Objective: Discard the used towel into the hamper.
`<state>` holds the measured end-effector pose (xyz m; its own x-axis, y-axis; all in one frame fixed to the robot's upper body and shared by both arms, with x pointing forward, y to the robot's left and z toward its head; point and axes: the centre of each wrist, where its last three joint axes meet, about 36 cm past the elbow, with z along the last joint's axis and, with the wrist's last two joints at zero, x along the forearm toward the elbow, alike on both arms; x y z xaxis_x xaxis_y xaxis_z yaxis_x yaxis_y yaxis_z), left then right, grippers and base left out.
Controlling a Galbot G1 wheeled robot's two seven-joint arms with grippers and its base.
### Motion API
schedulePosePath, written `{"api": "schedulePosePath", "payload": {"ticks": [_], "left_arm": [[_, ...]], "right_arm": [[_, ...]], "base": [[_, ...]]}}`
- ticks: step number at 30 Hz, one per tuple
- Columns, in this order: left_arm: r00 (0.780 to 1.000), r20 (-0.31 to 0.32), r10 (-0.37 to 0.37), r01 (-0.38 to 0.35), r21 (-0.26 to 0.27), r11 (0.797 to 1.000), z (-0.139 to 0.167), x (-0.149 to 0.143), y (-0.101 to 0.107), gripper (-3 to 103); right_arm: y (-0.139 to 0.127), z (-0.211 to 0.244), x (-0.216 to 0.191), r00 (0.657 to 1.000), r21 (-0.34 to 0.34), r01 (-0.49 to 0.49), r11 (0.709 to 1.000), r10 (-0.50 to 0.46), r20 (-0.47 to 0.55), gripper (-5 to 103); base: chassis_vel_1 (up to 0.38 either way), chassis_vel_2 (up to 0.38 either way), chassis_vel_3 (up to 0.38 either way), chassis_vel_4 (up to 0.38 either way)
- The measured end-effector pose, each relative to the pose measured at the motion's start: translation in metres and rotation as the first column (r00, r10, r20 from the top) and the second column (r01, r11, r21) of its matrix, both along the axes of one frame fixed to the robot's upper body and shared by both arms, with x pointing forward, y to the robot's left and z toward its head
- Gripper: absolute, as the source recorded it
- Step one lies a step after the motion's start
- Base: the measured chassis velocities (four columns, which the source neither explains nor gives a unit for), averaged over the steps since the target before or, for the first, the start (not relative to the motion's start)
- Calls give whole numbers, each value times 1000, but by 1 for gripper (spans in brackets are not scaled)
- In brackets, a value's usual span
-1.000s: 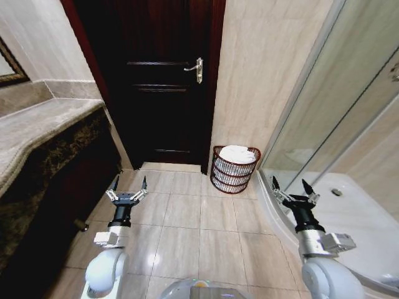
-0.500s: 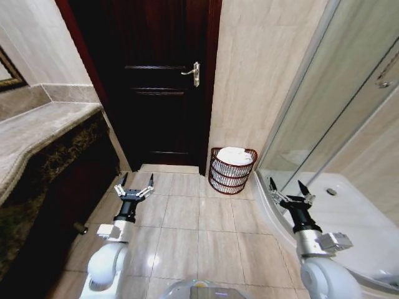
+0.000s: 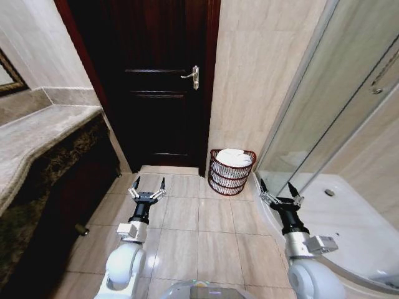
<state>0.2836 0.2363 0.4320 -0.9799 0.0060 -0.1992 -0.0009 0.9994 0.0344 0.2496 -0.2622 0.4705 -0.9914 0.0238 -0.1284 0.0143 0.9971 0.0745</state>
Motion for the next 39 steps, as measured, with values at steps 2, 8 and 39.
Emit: {"api": "schedulePosePath", "payload": {"ticks": [2,8,39], "left_arm": [[1000,5,5,-5,3,1000,1,-1,2,100],[1000,10,9,-9,9,1000,2,-5,4,100],[1000,31,0,1,-8,1000,14,-8,13,100]], "right_arm": [[0,-1,0,1000,2,-2,1000,2,-2,100],[-7,-1,0,1000,9,10,1000,-10,-1,100],[-6,8,-1,1000,-2,7,1000,-7,9,100]], "base": [[0,0,0,0],[0,0,0,0],[0,0,0,0]]}}
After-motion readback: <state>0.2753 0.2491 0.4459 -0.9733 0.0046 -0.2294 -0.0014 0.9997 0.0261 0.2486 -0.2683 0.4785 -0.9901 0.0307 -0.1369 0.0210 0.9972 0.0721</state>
